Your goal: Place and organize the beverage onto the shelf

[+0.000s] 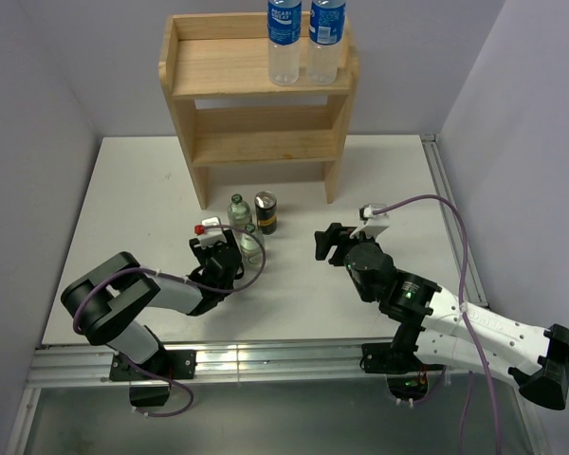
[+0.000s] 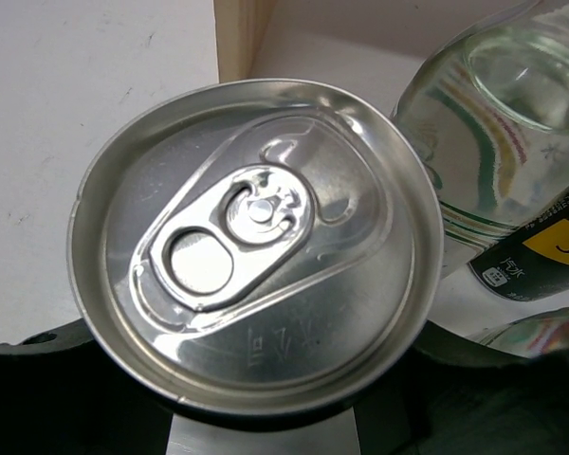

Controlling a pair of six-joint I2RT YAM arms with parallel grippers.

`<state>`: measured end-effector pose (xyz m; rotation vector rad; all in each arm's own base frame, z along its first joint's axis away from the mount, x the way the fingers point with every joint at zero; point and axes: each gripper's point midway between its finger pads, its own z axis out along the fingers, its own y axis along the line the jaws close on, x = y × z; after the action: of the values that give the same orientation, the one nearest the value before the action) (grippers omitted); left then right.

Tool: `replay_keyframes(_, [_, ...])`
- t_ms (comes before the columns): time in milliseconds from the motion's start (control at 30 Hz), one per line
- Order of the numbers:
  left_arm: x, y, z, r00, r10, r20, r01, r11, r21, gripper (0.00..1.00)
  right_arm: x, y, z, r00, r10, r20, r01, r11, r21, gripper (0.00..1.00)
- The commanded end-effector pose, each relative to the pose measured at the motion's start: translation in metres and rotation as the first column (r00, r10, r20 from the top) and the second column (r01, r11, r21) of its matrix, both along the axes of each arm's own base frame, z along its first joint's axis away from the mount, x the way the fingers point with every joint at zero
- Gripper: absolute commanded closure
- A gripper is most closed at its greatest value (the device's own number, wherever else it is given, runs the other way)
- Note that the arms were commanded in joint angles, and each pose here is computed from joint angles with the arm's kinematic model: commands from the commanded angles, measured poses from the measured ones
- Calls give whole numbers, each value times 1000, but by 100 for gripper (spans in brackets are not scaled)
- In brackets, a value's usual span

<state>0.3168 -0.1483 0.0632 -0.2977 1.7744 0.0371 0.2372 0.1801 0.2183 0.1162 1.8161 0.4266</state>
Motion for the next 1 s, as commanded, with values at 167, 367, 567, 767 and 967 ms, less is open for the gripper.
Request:
replay_keyframes(167, [4, -1, 6, 999, 48, 11, -47, 998, -49, 100, 2, -2, 8, 1000, -17, 21, 16, 999, 43, 24])
replay_keyframes(367, [0, -2, 10, 1000, 22, 7, -22, 997, -70, 100, 2, -1, 8, 1000, -15, 20, 14, 999, 39, 24])
replay_keyframes(567, [-2, -9, 46, 1000, -18, 18, 19, 997, -80, 100, 2, -1, 9, 1000, -13, 25, 12, 999, 46, 24])
replay_keyframes(767, [0, -24, 103, 992, -115, 59, 120, 989, -82, 100, 3, 2, 6, 1000, -7, 19, 6, 999, 44, 24])
replay_keyframes(967, [5, -36, 187, 970, -187, 154, 199, 978, -67, 100, 1, 1, 4, 1000, -5, 18, 4, 999, 50, 24])
